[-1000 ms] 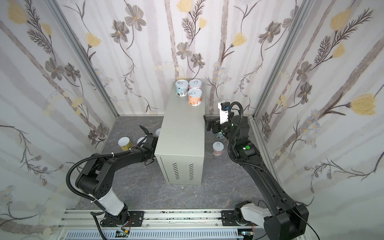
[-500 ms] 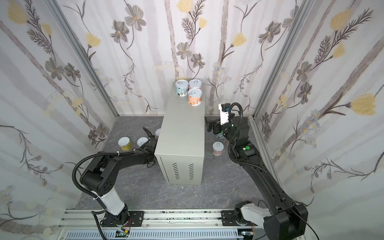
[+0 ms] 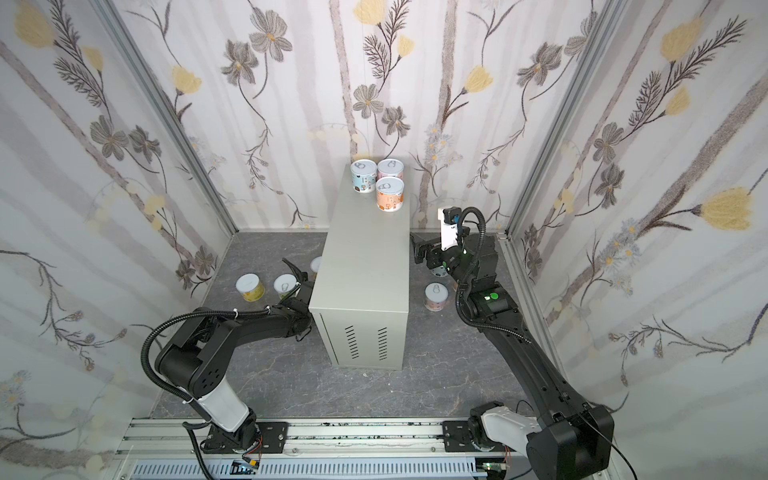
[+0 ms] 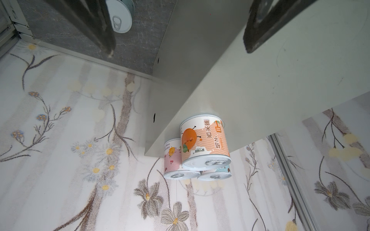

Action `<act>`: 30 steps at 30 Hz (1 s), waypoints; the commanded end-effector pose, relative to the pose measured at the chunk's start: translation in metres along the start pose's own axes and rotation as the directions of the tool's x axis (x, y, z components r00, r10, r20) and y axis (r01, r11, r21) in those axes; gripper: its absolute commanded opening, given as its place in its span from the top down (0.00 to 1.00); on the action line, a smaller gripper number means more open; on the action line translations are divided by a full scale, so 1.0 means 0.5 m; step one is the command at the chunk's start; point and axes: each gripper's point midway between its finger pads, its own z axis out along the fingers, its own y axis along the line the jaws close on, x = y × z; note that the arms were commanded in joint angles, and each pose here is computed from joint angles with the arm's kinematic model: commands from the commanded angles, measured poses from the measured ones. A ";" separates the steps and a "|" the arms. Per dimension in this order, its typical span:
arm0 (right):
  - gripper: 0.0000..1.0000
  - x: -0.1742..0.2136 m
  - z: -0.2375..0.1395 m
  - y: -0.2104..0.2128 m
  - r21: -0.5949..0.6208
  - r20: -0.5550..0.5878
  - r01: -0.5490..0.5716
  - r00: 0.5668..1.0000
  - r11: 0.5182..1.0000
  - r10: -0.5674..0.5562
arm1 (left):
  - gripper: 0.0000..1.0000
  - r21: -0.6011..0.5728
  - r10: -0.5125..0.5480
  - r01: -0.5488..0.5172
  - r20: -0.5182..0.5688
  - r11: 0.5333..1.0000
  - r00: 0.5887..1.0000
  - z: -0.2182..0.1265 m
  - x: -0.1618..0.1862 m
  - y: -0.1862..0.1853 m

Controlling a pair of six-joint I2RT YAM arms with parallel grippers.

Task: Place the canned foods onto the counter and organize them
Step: 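Close the left gripper on the white-lidded can on the floor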

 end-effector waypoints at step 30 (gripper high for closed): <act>0.00 -0.036 -0.004 0.004 -0.008 0.029 0.016 0.999 1.000 -0.016 | 0.41 -0.021 0.001 0.000 0.035 1.000 0.999 -0.031 -0.053 0.005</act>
